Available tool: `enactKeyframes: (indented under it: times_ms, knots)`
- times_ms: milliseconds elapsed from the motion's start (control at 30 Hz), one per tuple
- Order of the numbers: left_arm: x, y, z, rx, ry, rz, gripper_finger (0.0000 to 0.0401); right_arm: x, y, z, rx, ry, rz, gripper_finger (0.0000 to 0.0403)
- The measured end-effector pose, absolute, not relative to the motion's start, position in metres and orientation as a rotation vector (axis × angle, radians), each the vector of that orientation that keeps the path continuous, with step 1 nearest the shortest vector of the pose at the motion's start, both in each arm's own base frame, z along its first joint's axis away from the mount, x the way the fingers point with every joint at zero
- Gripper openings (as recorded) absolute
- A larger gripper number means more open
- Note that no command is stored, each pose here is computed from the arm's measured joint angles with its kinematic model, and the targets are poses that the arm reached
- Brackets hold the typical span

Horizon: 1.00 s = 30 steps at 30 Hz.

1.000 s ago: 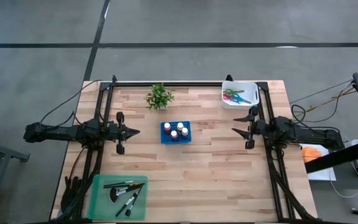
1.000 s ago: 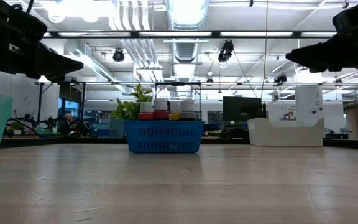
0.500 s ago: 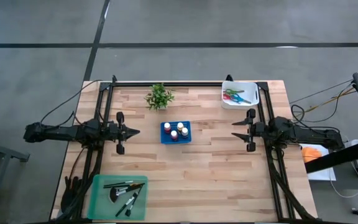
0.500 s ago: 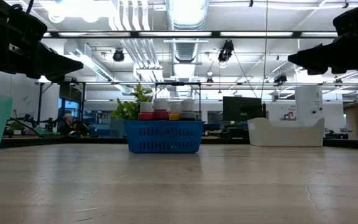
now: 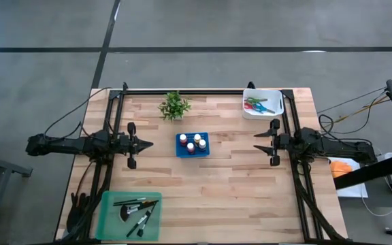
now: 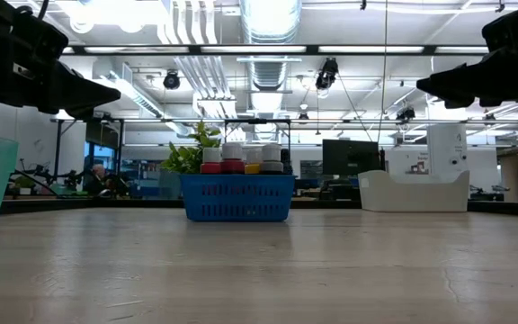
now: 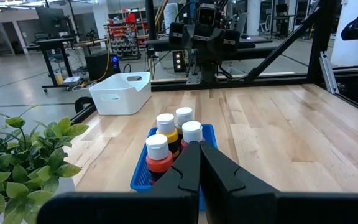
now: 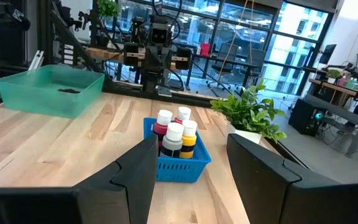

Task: Pick & Place Paint Supplies
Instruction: Return to Home Position

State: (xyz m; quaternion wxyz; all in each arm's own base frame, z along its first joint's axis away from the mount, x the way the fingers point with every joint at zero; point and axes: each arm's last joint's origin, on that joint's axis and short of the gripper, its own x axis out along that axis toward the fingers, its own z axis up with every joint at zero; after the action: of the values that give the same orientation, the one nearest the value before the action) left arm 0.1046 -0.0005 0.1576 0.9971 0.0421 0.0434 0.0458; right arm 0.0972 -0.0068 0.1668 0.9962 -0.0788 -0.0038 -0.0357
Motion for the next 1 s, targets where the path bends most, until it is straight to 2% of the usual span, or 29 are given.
enactKeyframes:
  times_ms: [1000]
  knots:
    - [0.1046, -0.0005, 0.1576, 0.084, 0.087, 0.092, 0.0007, 0.0979, -0.0069, 0.1659, -0.157, 0.005, -0.071, 0.0192]
